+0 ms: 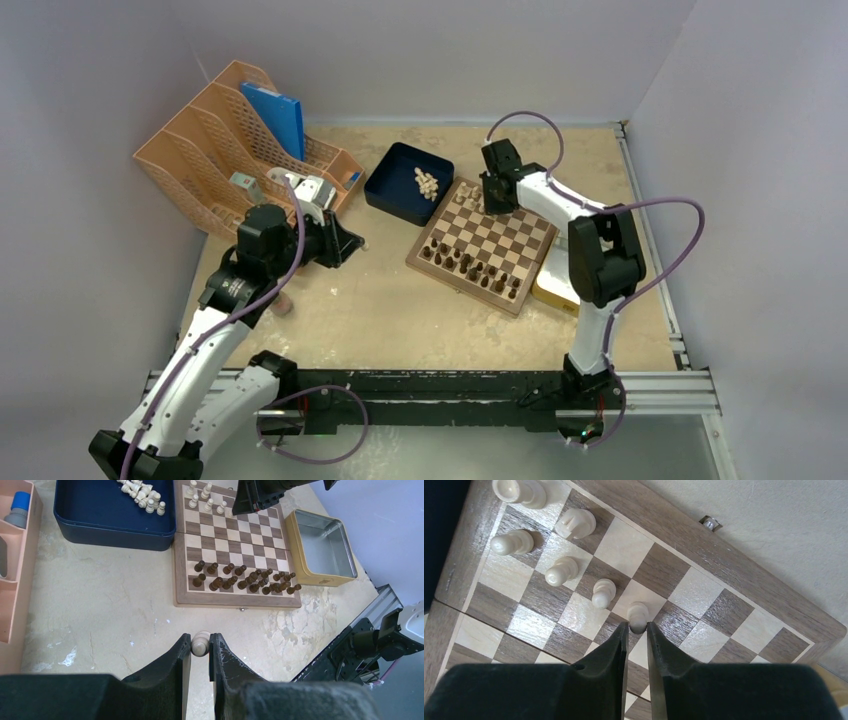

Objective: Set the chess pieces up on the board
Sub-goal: Place the chess piece on the chessboard.

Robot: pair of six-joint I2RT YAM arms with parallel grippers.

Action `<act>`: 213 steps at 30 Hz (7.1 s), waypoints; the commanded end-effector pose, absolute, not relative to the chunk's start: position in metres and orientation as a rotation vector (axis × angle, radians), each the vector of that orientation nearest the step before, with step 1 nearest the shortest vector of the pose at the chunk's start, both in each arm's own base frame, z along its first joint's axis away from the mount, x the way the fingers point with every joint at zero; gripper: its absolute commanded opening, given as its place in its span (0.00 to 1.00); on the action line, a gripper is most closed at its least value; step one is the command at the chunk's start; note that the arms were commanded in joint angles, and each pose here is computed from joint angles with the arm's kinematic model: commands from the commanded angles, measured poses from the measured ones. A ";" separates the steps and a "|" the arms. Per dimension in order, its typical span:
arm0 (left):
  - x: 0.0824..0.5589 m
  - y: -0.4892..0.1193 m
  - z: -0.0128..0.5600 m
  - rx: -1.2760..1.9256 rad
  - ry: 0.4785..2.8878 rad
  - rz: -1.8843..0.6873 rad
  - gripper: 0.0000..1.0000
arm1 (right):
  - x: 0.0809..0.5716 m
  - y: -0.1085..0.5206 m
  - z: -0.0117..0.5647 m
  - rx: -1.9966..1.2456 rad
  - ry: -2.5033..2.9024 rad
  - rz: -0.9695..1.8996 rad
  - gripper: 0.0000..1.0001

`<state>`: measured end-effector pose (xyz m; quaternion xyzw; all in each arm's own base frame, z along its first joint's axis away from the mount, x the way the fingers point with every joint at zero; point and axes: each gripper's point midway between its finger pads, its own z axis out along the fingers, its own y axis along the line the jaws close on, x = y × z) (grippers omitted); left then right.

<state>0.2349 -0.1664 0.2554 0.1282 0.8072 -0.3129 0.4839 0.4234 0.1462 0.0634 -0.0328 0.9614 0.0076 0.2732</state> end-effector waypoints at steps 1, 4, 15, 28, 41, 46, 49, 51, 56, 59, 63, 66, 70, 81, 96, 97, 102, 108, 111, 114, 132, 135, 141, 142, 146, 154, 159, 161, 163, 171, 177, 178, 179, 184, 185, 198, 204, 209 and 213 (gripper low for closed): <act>0.236 -0.168 0.269 0.330 1.900 -0.771 0.00 | 0.431 0.145 0.068 -0.091 2.576 -0.004 0.25; 0.236 -0.168 0.268 0.327 1.905 -0.773 0.00 | 0.434 0.146 0.068 -0.084 2.566 -0.001 0.29; 0.239 -0.168 0.267 0.312 1.908 -0.772 0.00 | 0.435 0.136 0.093 0.000 2.506 -0.043 0.37; 0.245 -0.183 0.276 0.281 1.924 -0.873 0.00 | 0.418 0.139 0.182 0.038 2.298 -0.026 0.40; 0.309 -0.185 0.250 0.096 2.092 -0.753 0.00 | 0.388 0.202 0.256 -0.034 1.970 0.398 0.41; 0.343 -0.212 0.251 0.116 2.072 -0.708 0.00 | 0.375 0.189 0.280 0.094 1.880 0.450 0.40; 0.364 -0.243 0.252 0.182 2.023 -0.632 0.00 | 0.359 0.179 0.304 0.133 1.792 0.503 0.40; 0.375 -0.265 0.252 0.230 1.979 -0.628 0.00 | 0.352 0.166 0.318 0.182 1.750 0.484 0.40; 0.396 -0.306 0.245 0.286 1.922 -0.687 0.00 | 0.335 0.139 0.352 0.259 1.645 0.459 0.40; 0.408 -0.326 0.239 0.332 1.859 -0.665 0.00 | 0.323 0.128 0.369 0.284 1.596 0.460 0.40; 0.415 -0.347 0.223 0.381 1.833 -0.665 0.00 | 0.311 0.116 0.390 0.298 1.542 0.460 0.41; 0.412 -0.363 0.215 0.425 1.797 -0.644 0.00 | 0.308 0.112 0.396 0.302 1.526 0.453 0.41; 0.416 -0.371 0.194 0.435 1.809 -0.640 0.00 | 0.310 0.106 0.399 0.307 1.530 0.408 0.42; 0.421 -0.398 0.173 0.511 1.773 -0.622 0.00 | 0.300 0.099 0.406 0.302 1.510 0.398 0.42; 0.452 -0.433 0.180 0.569 1.722 -0.609 0.00 | 0.289 0.091 0.413 0.287 1.484 0.389 0.43; 0.453 -0.435 0.178 0.580 1.725 -0.602 0.00 | 0.288 0.090 0.414 0.288 1.480 0.388 0.43; 0.460 -0.445 0.176 0.603 1.707 -0.585 0.00 | 0.287 0.090 0.414 0.267 1.474 0.383 0.43; 0.463 -0.455 0.169 0.634 1.703 -0.552 0.00 | 0.286 0.090 0.418 0.272 1.460 0.390 0.43; 0.464 -0.461 0.164 0.667 1.704 -0.538 0.00 | 0.285 0.089 0.415 0.271 1.463 0.387 0.43; 0.467 -0.465 0.160 0.686 1.708 -0.518 0.00 | 0.285 0.089 0.415 0.266 1.467 0.384 0.43; 0.477 -0.474 0.131 0.734 1.764 -0.447 0.00 | 0.282 0.086 0.417 0.267 1.454 0.380 0.43; 0.477 -0.473 0.126 0.738 1.777 -0.440 0.00 | 0.284 0.087 0.417 0.269 1.453 0.377 0.43; 0.477 -0.470 0.120 0.738 1.794 -0.424 0.00 | 0.289 0.089 0.413 0.267 1.464 0.366 0.43; 0.478 -0.470 0.120 0.737 1.794 -0.424 0.01 | 0.289 0.088 0.414 0.267 1.464 0.365 0.43; 0.478 -0.470 0.114 0.744 1.808 -0.418 0.01 | 0.288 0.088 0.414 0.270 1.461 0.365 0.43; 0.481 -0.467 0.109 0.765 1.810 -0.375 0.04 | 0.290 0.088 0.411 0.273 1.465 0.361 0.43; 0.482 -0.467 0.104 0.764 1.821 -0.368 0.05 | 0.290 0.089 0.412 0.268 1.465 0.365 0.43; 0.482 -0.467 0.105 0.762 1.822 -0.370 0.06 | 0.290 0.089 0.412 0.269 1.463 0.365 0.43; 0.482 -0.468 0.105 0.761 1.824 -0.373 0.06 | 0.290 0.089 0.411 0.267 1.466 0.363 0.43; 0.482 -0.466 0.105 0.755 1.832 -0.365 0.07 | 0.291 0.089 0.408 0.267 1.469 0.362 0.43; 0.481 -0.461 0.110 0.748 1.838 -0.349 0.07 | 0.291 0.089 0.407 0.269 1.472 0.356 0.43; 0.481 -0.461 0.110 0.748 1.837 -0.349 0.07 | 0.291 0.089 0.407 0.270 1.470 0.357 0.43; 0.480 -0.461 0.110 0.751 1.834 -0.348 0.07 | 0.291 0.089 0.407 0.271 1.470 0.357 0.43; 0.480 -0.462 0.111 0.754 1.834 -0.350 0.08 | 0.293 0.090 0.406 0.269 1.473 0.356 0.44; 0.480 -0.461 0.110 0.755 1.836 -0.349 0.09 | 0.292 0.090 0.405 0.268 1.474 0.356 0.44; 0.476 -0.463 0.114 0.764 1.848 -0.353 0.09 | 0.295 0.092 0.403 0.261 1.481 0.359 0.44; 0.475 -0.465 0.117 0.766 1.842 -0.344 0.09 | 0.293 0.092 0.404 0.260 1.480 0.361 0.44; 0.474 -0.465 0.118 0.763 1.842 -0.332 0.12 | 0.294 0.093 0.402 0.258 1.483 0.363 0.44; 0.475 -0.464 0.118 0.761 1.844 -0.323 0.16 | 0.294 0.094 0.403 0.253 1.483 0.366 0.44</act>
